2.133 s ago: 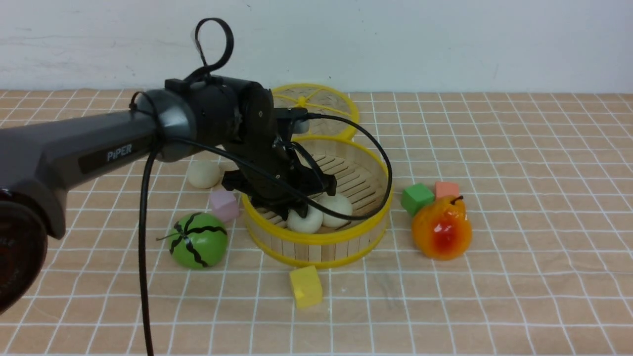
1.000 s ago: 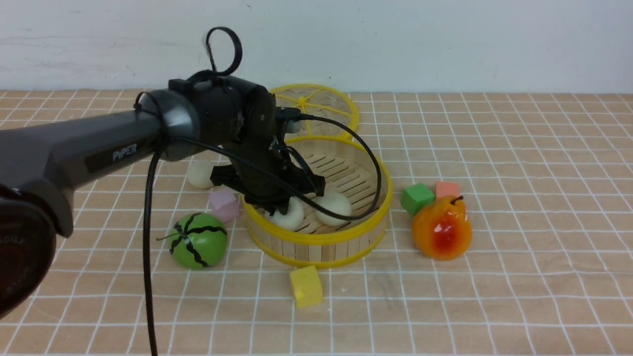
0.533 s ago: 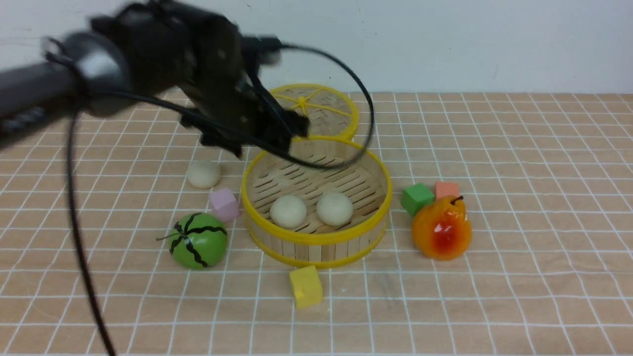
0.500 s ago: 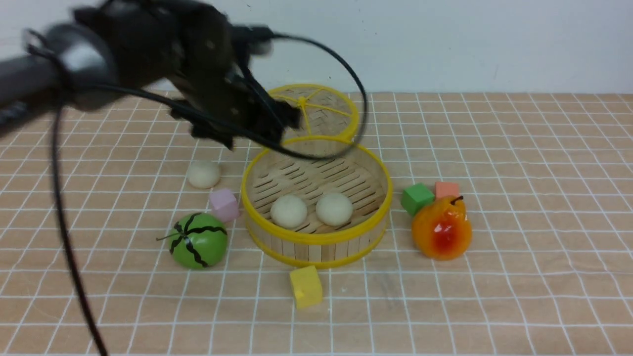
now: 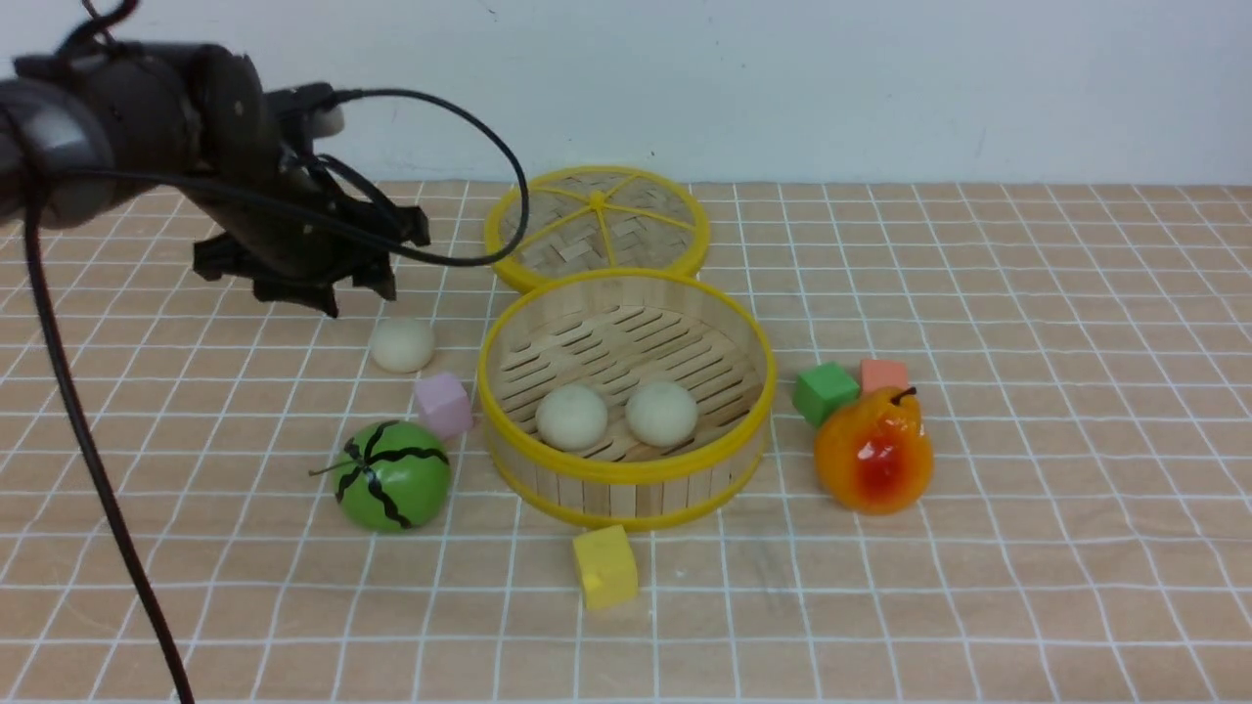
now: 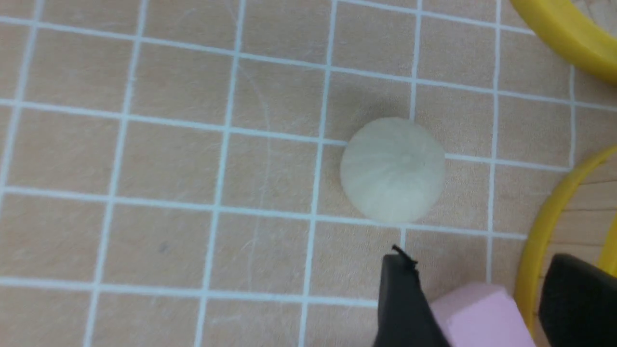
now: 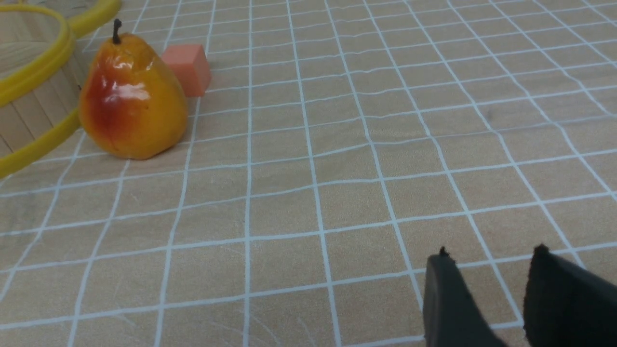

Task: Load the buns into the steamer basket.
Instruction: Use the left arm to grab a steamed stuffed bun

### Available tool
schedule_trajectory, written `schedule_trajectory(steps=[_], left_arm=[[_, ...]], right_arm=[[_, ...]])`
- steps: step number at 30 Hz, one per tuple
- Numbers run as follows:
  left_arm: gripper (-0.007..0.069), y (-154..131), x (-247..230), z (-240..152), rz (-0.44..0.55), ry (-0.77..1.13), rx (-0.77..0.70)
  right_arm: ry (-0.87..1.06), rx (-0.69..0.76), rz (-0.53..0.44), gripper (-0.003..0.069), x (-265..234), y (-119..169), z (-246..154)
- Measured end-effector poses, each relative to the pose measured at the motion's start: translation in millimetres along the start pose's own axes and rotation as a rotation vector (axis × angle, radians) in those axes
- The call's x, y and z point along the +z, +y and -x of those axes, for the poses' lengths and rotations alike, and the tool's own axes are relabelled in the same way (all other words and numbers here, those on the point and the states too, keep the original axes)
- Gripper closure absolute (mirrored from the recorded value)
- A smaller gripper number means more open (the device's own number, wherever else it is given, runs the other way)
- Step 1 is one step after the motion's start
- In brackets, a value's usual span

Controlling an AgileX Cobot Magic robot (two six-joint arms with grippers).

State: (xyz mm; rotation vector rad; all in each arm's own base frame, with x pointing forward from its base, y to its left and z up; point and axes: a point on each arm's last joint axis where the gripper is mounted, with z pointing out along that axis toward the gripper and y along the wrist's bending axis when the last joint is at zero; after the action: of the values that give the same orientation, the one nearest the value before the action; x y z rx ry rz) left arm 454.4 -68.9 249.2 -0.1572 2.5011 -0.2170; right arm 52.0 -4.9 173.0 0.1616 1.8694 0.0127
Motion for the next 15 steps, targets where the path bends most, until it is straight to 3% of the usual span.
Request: schedule_trajectory(steps=[15], left_arm=[[0.0258,-1,70,9,0.008,0.0,0.021]], right_arm=[[0.0,0.0,0.0,0.0418,0,0,0]])
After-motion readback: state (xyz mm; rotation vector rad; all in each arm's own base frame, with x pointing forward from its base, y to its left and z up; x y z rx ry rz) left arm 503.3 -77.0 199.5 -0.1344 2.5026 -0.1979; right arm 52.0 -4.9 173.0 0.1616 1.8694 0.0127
